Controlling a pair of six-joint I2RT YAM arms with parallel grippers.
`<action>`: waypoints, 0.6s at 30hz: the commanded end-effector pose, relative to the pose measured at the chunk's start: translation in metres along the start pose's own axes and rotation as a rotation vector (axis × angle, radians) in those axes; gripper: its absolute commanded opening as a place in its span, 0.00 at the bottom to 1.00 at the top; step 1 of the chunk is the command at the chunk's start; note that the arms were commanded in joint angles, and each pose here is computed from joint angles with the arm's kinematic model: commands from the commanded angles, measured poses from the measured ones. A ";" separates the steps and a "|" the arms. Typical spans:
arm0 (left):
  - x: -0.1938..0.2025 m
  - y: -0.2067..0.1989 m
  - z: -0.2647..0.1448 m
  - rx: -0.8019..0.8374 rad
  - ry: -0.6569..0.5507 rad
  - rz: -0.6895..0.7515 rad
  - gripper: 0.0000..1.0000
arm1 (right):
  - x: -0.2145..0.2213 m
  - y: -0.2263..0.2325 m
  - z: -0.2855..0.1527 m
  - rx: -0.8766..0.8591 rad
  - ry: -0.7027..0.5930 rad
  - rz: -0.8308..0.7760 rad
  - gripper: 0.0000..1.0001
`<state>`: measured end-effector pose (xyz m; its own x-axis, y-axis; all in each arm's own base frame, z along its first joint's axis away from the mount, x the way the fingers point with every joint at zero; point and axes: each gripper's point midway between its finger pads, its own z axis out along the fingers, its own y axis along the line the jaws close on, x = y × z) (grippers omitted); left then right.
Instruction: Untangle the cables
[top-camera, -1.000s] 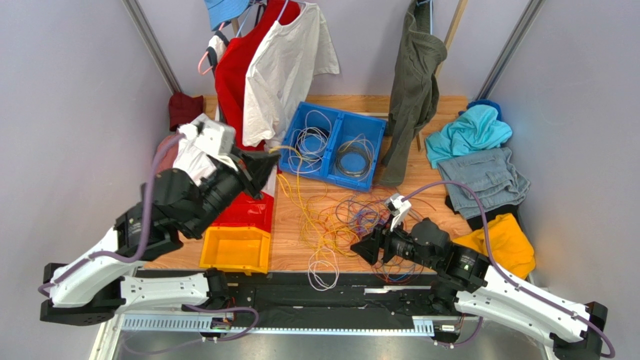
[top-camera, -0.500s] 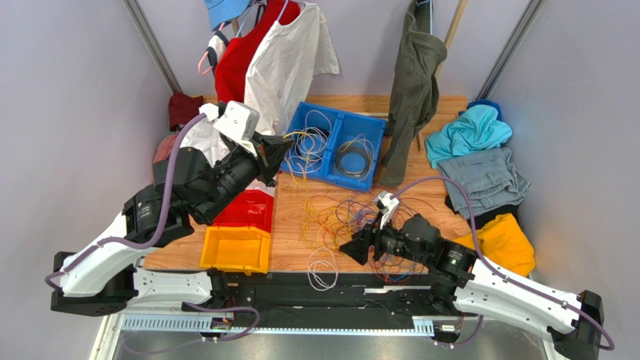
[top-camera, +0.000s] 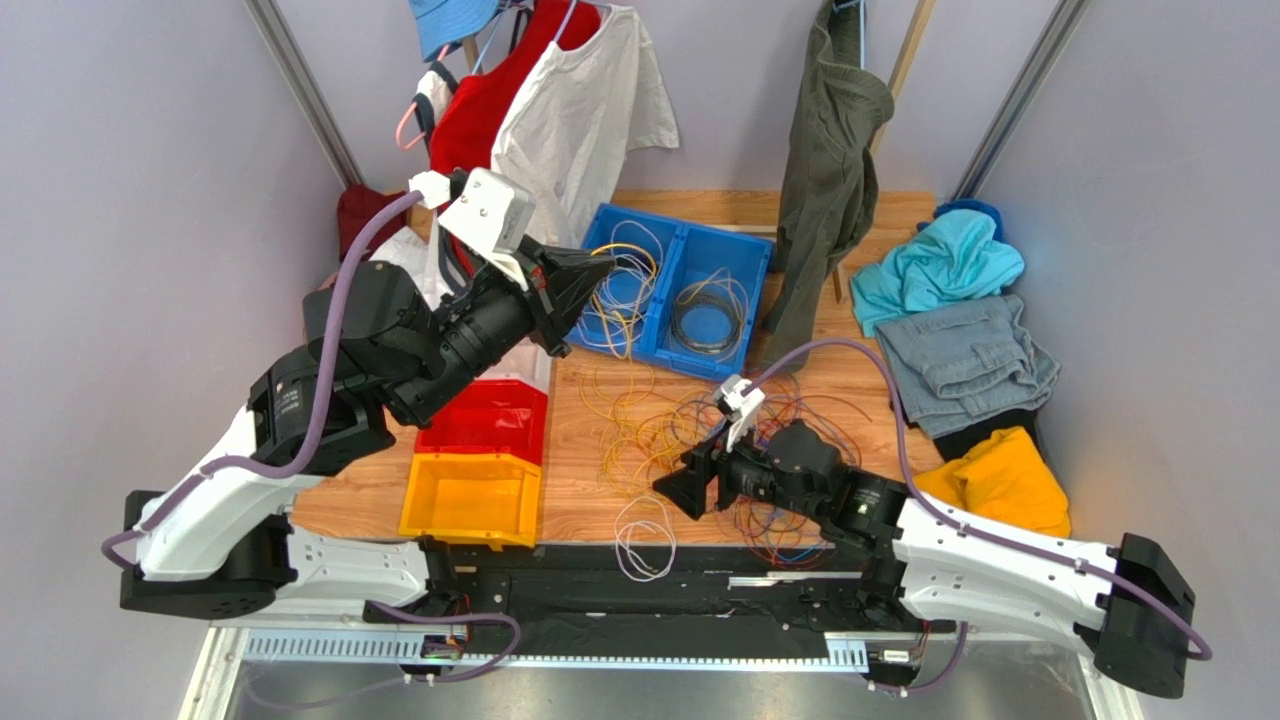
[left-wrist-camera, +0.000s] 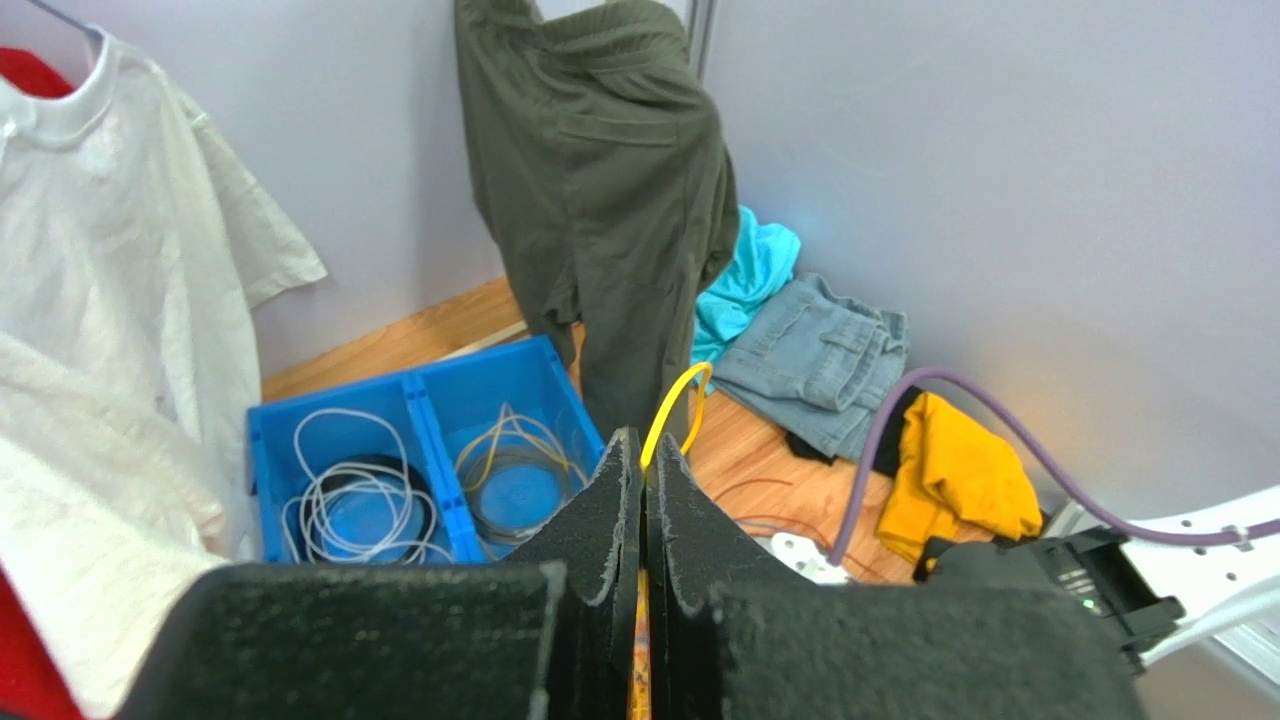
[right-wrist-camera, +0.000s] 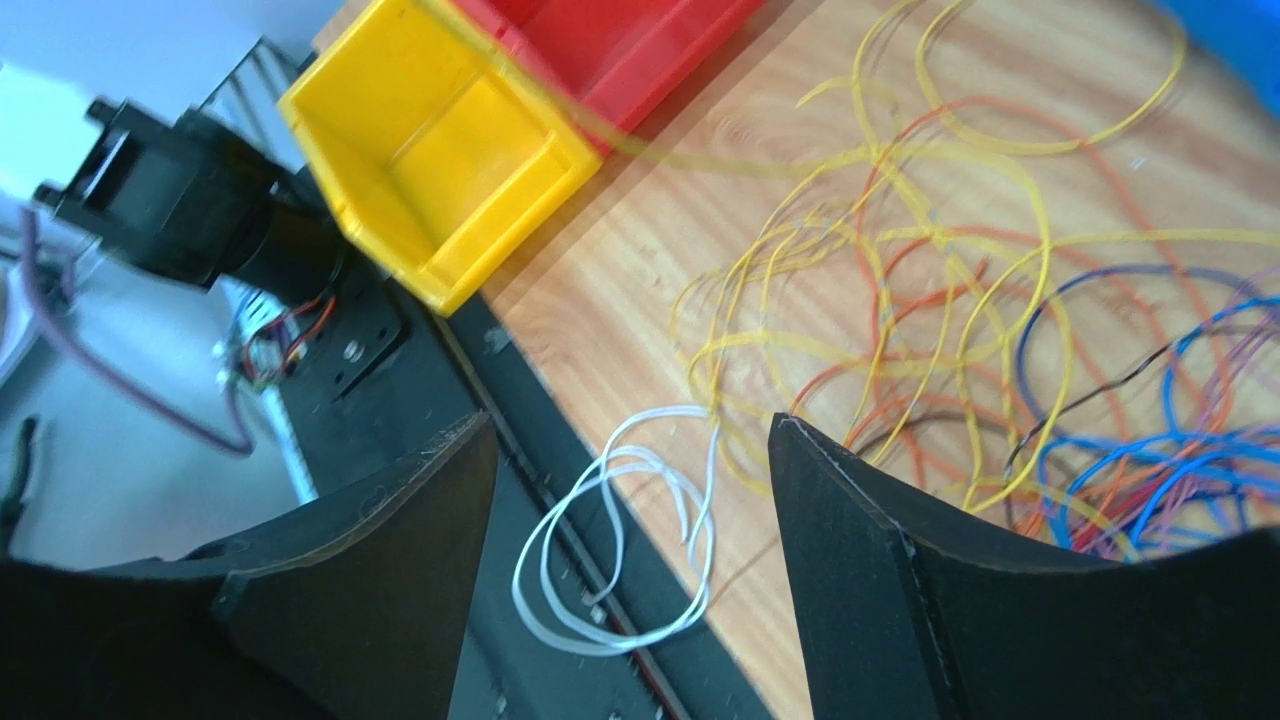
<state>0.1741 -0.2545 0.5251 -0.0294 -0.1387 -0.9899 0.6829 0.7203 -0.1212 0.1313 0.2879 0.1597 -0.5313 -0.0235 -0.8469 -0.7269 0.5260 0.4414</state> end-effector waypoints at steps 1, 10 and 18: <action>-0.013 -0.014 -0.001 0.074 -0.007 -0.026 0.00 | -0.059 0.003 0.014 0.041 -0.206 -0.072 0.71; -0.020 -0.030 0.000 0.145 -0.009 -0.055 0.00 | -0.084 -0.010 0.041 0.128 -0.314 -0.104 0.70; -0.017 -0.033 0.002 0.156 0.006 -0.057 0.00 | -0.096 -0.018 0.055 0.175 -0.373 -0.090 0.68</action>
<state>0.1576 -0.2789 0.5364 -0.0711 -0.1422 -0.9873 0.7732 0.6174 -0.1446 0.2017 0.3179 0.1716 -0.3541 0.0868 -0.9312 -0.6707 0.6703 0.3175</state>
